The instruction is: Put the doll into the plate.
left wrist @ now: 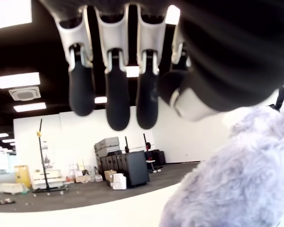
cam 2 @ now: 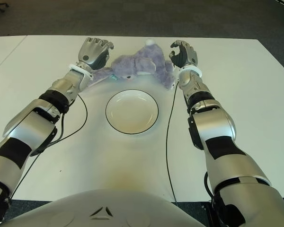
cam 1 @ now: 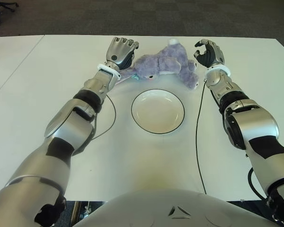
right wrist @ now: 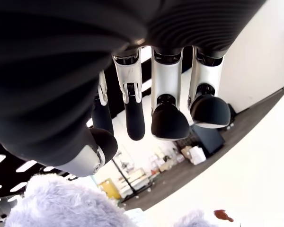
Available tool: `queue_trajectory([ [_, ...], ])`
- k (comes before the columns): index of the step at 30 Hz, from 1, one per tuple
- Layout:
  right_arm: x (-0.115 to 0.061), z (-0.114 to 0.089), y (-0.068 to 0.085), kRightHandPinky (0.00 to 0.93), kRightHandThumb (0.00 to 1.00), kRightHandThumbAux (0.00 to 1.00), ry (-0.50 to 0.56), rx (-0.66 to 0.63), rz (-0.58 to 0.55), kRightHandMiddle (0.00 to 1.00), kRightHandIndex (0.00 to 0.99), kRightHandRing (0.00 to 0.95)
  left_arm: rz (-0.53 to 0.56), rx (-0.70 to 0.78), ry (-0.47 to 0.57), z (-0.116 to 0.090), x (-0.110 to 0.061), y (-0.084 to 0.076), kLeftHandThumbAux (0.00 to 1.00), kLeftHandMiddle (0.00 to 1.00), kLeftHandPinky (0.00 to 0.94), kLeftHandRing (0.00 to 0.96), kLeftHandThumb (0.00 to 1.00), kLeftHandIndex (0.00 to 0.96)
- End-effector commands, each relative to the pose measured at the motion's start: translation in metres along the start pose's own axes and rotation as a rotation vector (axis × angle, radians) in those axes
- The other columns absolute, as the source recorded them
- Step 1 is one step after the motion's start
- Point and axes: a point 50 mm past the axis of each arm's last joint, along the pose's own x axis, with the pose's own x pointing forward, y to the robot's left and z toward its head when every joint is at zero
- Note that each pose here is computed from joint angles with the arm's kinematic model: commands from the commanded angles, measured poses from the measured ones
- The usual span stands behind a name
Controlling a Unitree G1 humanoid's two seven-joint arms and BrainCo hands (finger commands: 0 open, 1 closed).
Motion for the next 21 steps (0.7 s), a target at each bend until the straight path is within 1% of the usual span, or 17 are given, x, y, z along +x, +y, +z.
queue_trajectory([
  [1, 0.002, 0.001, -0.004, 0.815, 0.711, 0.709, 0.002, -0.008, -0.008, 0.816, 0.441, 0.82, -0.041, -0.087, 0.021, 0.0, 0.001, -0.001, 0.694, 0.563, 0.529, 0.541, 0.693, 0.424],
  [3, 0.002, 0.0, -0.004, 0.816, 0.712, 0.709, 0.01, -0.011, -0.001, 0.817, 0.441, 0.82, -0.059, -0.114, 0.025, 0.0, 0.002, -0.001, 0.695, 0.555, 0.508, 0.532, 0.692, 0.423],
  [4, 0.002, -0.001, -0.004, 0.802, 0.711, 0.709, 0.014, -0.012, 0.004, 0.812, 0.441, 0.817, -0.068, -0.124, 0.027, 0.0, 0.002, -0.002, 0.697, 0.518, 0.461, 0.506, 0.689, 0.418],
  [5, 0.002, -0.002, -0.003, 0.799, 0.711, 0.709, 0.028, -0.011, 0.032, 0.812, 0.441, 0.816, -0.103, -0.137, 0.032, 0.0, 0.002, -0.005, 0.697, 0.512, 0.453, 0.501, 0.689, 0.417],
  [6, 0.002, -0.003, -0.002, 0.586, 0.687, 0.716, 0.039, -0.009, 0.054, 0.659, 0.424, 0.63, -0.127, -0.146, 0.035, 0.0, 0.002, -0.007, 0.487, 0.171, 0.236, 0.211, 0.427, 0.124],
  [7, 0.002, -0.004, -0.001, 0.571, 0.685, 0.717, 0.052, -0.002, 0.09, 0.648, 0.423, 0.617, -0.158, -0.152, 0.037, 0.0, 0.002, -0.009, 0.472, 0.146, 0.22, 0.19, 0.407, 0.103],
  [8, 0.003, -0.004, 0.0, 0.423, 0.672, 0.725, 0.06, 0.003, 0.115, 0.482, 0.407, 0.457, -0.179, -0.157, 0.038, 0.001, 0.001, -0.01, 0.435, 0.036, 0.107, 0.051, 0.368, 0.025],
  [9, 0.003, -0.004, 0.001, 0.398, 0.669, 0.726, 0.064, 0.007, 0.127, 0.454, 0.405, 0.43, -0.188, -0.159, 0.038, 0.001, 0.001, -0.011, 0.429, 0.018, 0.087, 0.027, 0.362, 0.012],
  [10, 0.003, -0.004, 0.002, 0.378, 0.668, 0.727, 0.072, 0.015, 0.164, 0.433, 0.403, 0.409, -0.215, -0.161, 0.04, 0.002, 0.001, -0.014, 0.424, 0.004, 0.073, 0.009, 0.357, 0.003],
  [11, 0.002, -0.004, 0.006, 0.226, 0.29, 0.573, 0.079, 0.016, 0.211, 0.246, 0.158, 0.244, -0.257, -0.16, 0.047, 0.003, -0.001, -0.018, 0.394, 0.0, 0.018, 0.002, 0.35, 0.0],
  [12, 0.002, -0.004, 0.008, 0.139, 0.214, 0.54, 0.084, 0.017, 0.245, 0.137, 0.079, 0.142, -0.286, -0.16, 0.052, 0.003, -0.002, -0.021, 0.381, 0.0, 0.008, 0.001, 0.337, 0.0],
  [13, 0.002, -0.004, 0.009, 0.073, 0.156, 0.516, 0.085, 0.009, 0.274, 0.054, 0.019, 0.064, -0.312, -0.161, 0.058, 0.003, -0.004, -0.024, 0.371, 0.0, 0.002, 0.0, 0.326, 0.0],
  [14, 0.002, -0.004, 0.01, 0.018, 0.141, 0.492, 0.086, 0.002, 0.288, 0.013, 0.004, 0.016, -0.325, -0.162, 0.061, 0.003, -0.004, -0.025, 0.364, 0.0, 0.0, 0.0, 0.322, 0.0],
  [15, 0.001, -0.004, 0.011, 0.009, 0.138, 0.488, 0.086, -0.015, 0.311, 0.006, 0.002, 0.007, -0.343, -0.171, 0.068, 0.002, -0.004, -0.026, 0.363, 0.0, 0.0, 0.0, 0.322, 0.0],
  [16, 0.001, -0.005, 0.011, 0.002, 0.143, 0.451, 0.087, -0.027, 0.327, 0.001, 0.0, 0.001, -0.357, -0.177, 0.073, 0.002, -0.004, -0.027, 0.347, 0.0, 0.0, 0.0, 0.314, 0.0],
  [21, -0.001, -0.006, 0.017, 0.0, 0.142, 0.402, 0.097, -0.078, 0.381, 0.0, 0.0, 0.0, -0.418, -0.224, 0.113, 0.002, -0.005, -0.03, 0.316, 0.0, 0.0, 0.0, 0.298, 0.0],
])
